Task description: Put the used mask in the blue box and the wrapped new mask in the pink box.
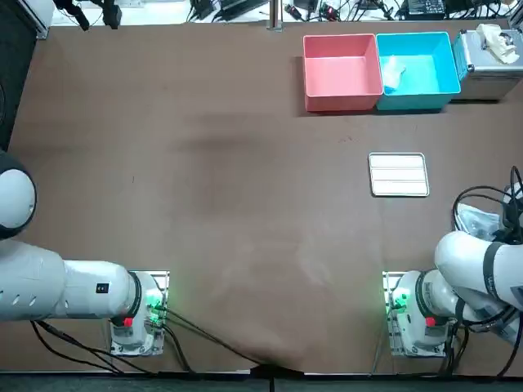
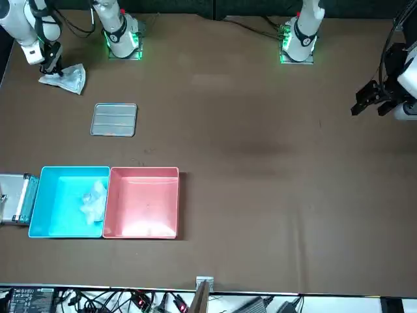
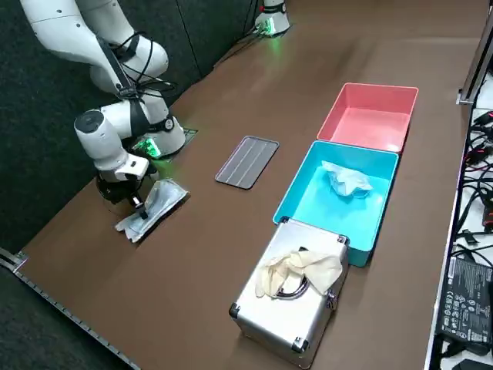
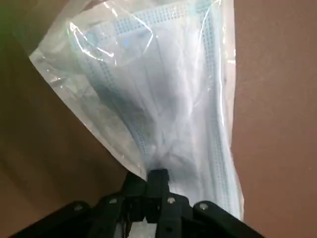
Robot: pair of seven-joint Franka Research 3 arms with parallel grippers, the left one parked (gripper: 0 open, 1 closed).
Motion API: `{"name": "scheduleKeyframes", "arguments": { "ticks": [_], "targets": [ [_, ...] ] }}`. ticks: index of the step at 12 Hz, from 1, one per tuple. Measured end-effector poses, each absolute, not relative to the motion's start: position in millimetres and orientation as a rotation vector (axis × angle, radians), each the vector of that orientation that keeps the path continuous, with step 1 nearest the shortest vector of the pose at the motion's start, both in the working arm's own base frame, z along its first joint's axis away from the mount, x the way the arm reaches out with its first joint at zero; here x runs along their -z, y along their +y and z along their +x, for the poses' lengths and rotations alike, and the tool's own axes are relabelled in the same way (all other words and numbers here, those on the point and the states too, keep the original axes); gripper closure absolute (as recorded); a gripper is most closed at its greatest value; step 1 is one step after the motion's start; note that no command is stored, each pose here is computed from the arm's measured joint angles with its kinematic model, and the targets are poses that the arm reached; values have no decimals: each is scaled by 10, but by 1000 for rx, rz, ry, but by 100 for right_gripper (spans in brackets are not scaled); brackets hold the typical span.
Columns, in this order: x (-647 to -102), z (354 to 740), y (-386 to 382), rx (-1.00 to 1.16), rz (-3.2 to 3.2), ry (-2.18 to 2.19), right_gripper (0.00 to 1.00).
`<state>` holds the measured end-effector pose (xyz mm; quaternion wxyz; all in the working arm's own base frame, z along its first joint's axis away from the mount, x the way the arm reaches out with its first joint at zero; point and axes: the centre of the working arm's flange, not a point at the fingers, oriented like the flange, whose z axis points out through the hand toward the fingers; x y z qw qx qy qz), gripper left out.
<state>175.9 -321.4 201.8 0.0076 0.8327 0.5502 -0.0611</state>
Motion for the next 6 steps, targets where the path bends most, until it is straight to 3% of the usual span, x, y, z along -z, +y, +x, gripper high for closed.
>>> {"name": "scheduleKeyframes", "arguments": {
  "ticks": [1,6],
  "targets": [
    [-2019,1763,-3213,191,2602,1722,98],
    [-2142,1870,-3243,196,2572,1740,99]
  ]
}}
